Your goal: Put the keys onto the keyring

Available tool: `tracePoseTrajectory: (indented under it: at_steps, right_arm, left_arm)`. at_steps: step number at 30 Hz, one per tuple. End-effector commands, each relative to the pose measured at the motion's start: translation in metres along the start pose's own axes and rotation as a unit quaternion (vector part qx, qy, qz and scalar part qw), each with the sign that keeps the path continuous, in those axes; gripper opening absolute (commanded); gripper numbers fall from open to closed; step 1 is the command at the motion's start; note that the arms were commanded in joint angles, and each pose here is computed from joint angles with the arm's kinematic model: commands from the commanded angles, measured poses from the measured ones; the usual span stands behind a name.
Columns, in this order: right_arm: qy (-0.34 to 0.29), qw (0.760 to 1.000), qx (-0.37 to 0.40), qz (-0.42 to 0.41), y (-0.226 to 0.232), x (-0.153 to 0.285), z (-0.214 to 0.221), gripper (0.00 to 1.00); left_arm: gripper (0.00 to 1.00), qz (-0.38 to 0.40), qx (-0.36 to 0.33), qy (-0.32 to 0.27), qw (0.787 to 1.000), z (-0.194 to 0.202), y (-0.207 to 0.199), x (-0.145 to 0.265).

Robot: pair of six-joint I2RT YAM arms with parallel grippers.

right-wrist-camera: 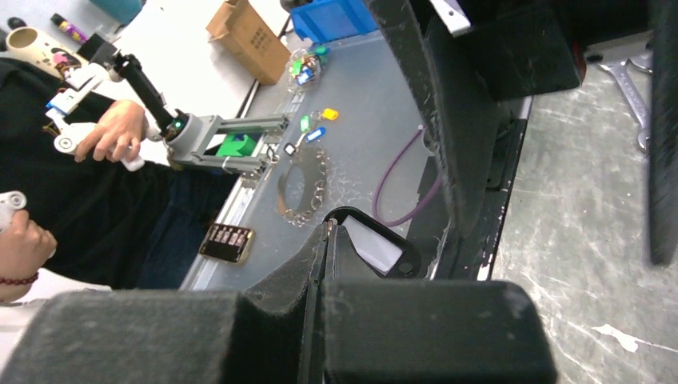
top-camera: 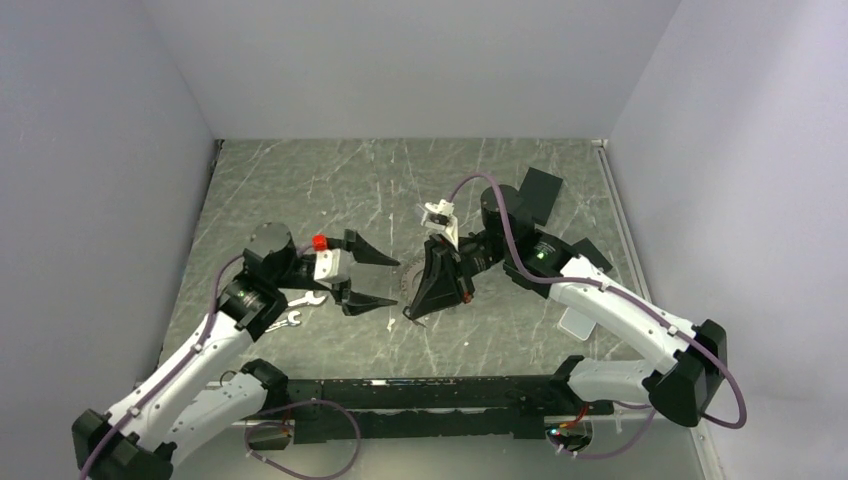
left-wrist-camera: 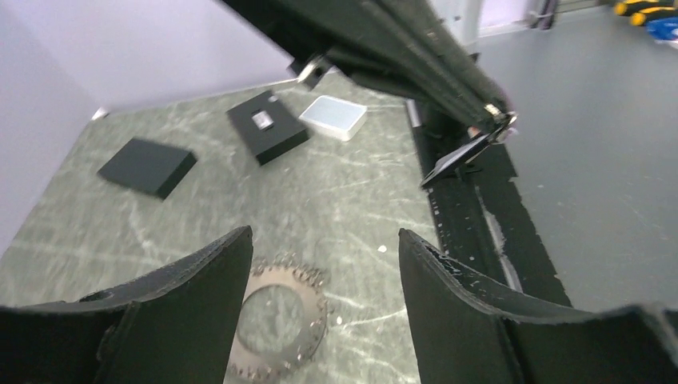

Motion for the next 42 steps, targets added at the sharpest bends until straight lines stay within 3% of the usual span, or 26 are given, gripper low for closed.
tracePoseTrajectory:
  at_steps: [1,10,13,17,24,30,33,42]
  right_arm:
    - [0.000,0.998,0.041,-0.038,0.010,-0.001,-0.011,0.00]
    - [-0.005,0.999,0.045,-0.023,0.000,-0.003,-0.014,0.00]
    - [-0.007,0.999,0.049,-0.020,0.000,-0.003,-0.015,0.00]
    - [-0.010,0.998,0.056,-0.018,0.003,-0.002,-0.016,0.00]
    - [-0.021,0.998,0.039,0.039,-0.005,0.002,-0.011,0.00]
    - [-0.063,0.981,0.014,0.182,-0.022,0.015,-0.010,0.00]
    - [-0.066,0.975,0.001,0.210,-0.030,0.018,-0.007,0.00]
    - [-0.086,0.964,-0.019,0.252,-0.041,0.019,-0.011,0.00]
  left_arm:
    - [0.71,0.074,-0.089,-0.065,0.991,-0.026,0.005,-0.019]
    - [0.57,0.145,-0.102,-0.085,0.981,-0.033,-0.007,-0.039]
    - [0.39,0.151,-0.094,-0.078,0.981,-0.030,-0.011,-0.038]
    - [0.00,0.151,-0.088,-0.056,0.983,-0.024,-0.013,-0.036]
    - [0.00,0.103,-0.107,0.019,0.989,-0.019,-0.011,-0.023]
    - [0.00,-0.009,-0.139,0.129,0.982,-0.010,0.006,-0.007]
    - [0.00,-0.047,-0.150,0.146,0.977,-0.010,0.012,-0.002]
    - [0.00,-0.064,-0.177,0.163,0.969,-0.010,0.021,-0.002]
Point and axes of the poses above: each gripper's point midway between its finger pads, its own x axis back along the fingers, its own y axis along the line the jaws close on, z = x × y, the point moved 9 cm from there along x, back along the fingers, and after that the axes turned 14 degrees about -x, right-handed, at the moved point
